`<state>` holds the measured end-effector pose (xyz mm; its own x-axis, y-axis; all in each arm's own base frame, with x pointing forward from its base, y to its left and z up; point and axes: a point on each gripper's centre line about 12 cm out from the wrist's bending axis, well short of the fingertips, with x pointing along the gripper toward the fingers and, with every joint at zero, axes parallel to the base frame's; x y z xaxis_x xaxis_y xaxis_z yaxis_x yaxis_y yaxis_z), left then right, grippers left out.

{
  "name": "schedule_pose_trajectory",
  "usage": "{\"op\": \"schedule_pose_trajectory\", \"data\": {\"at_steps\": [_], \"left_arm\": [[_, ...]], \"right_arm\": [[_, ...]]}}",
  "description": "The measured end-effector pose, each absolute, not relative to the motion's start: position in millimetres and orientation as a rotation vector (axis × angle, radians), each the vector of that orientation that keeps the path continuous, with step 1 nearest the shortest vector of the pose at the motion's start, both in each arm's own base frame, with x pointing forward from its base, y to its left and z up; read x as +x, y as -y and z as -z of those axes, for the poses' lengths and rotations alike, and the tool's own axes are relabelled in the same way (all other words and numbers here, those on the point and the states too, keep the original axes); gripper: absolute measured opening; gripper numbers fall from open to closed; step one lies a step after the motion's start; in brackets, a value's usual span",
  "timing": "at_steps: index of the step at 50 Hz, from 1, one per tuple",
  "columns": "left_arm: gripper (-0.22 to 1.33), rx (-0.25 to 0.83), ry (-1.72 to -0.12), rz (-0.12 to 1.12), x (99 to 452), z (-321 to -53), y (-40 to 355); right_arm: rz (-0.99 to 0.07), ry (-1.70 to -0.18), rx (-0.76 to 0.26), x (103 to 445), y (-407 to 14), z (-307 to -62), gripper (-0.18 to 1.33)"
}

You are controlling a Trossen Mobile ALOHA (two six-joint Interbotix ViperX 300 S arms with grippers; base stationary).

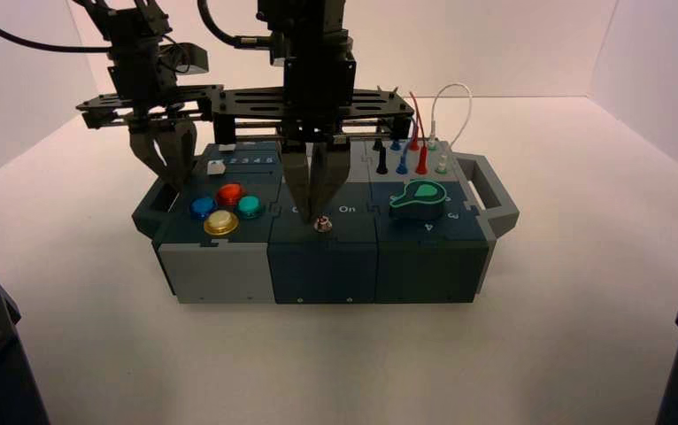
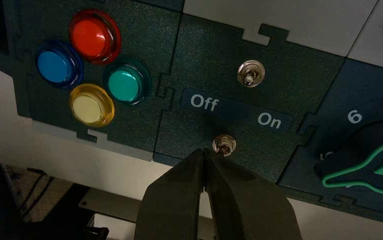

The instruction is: Flip the bottom switch on with the right gripper.

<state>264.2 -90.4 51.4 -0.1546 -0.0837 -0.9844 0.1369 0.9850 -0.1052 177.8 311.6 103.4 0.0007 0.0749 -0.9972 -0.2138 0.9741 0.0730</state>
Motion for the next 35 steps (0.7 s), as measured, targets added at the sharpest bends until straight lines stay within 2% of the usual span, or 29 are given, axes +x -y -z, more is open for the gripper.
{"op": "schedule_pose_trajectory", "data": {"at_steps": [35], "left_arm": [[-0.16,0.040,-1.716,0.193,264,-52,91]], "right_arm": [[-0.206,-1.546,-0.125,177,-297,-101,-0.15]]}}
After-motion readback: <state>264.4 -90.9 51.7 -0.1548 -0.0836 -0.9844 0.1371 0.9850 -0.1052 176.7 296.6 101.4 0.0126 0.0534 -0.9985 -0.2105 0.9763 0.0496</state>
